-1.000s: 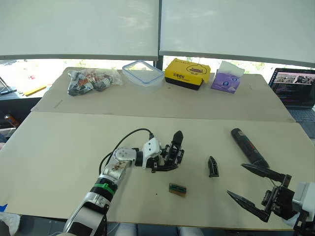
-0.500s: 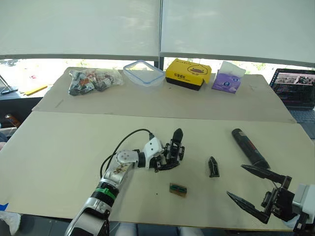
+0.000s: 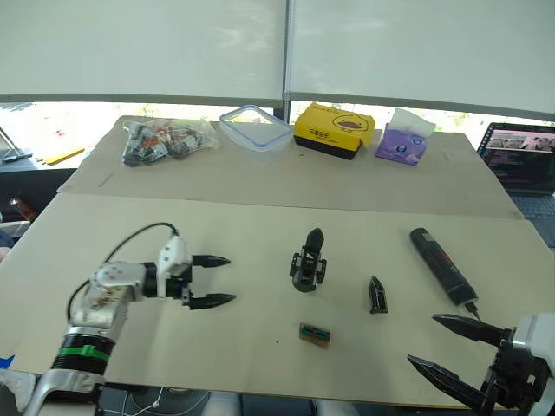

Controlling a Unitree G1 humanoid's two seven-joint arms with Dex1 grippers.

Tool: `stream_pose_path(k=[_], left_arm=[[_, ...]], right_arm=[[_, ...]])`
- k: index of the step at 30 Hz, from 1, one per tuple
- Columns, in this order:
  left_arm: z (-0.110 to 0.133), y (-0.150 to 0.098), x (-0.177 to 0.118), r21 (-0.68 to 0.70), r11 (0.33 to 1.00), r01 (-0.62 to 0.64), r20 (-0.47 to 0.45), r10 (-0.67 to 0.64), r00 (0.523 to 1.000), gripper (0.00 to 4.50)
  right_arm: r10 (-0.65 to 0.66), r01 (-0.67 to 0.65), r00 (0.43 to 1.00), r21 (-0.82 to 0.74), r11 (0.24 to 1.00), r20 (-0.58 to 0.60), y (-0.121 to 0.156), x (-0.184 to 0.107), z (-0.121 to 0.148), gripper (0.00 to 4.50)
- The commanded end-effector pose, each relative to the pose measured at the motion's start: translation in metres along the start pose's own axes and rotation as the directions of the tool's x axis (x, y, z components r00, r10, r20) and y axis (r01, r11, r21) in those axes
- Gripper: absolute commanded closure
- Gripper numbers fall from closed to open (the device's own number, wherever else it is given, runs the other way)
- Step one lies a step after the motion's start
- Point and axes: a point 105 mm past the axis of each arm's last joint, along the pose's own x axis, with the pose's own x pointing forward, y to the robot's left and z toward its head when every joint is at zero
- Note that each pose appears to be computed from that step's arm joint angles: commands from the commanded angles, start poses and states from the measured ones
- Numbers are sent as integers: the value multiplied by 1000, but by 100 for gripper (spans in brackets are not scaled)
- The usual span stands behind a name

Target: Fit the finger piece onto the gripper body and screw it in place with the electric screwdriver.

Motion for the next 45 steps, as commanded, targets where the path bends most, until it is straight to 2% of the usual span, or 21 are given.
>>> stream_pose_path(k=[1,4,10,12,17,20,25,29,37,38,45], left_arm=[[32,-6,-5,76,997,27,72,-32,997,1],[48,-7,-8,101,995,19,93,-29,995,1],[72,-13,3,148,988,43,140,-64,988,1],[75,-19,8,147,986,75,149,-97,984,1],[78,-29,19,159,979,126,156,-151,976,1],[79,-33,22,161,978,133,157,-159,975,1],[78,-37,22,158,977,141,153,-165,974,1],[78,-38,22,151,979,138,152,-161,975,1],[80,-39,22,156,978,140,153,-164,974,1],[81,-39,23,157,978,140,154,-164,974,0],[82,-40,23,154,978,141,158,-166,973,0]], right_arm=[[-31,31,1000,29,999,0,-1,-6,0,0],[-45,45,999,49,998,-10,-1,-2,0,0],[-4,60,969,216,974,-248,-6,31,2,0],[28,84,915,259,962,-401,-7,40,-4,0],[-91,257,900,350,901,-426,-29,71,15,0],[-173,356,836,275,893,-520,-42,81,4,0],[-222,412,803,245,878,-553,-49,99,0,0],[-218,425,790,258,868,-573,-42,111,-5,0],[-218,462,734,238,854,-643,-33,114,-30,0],[-225,471,727,234,850,-648,-34,113,-33,54],[-239,492,722,239,837,-649,-36,115,-39,292]])
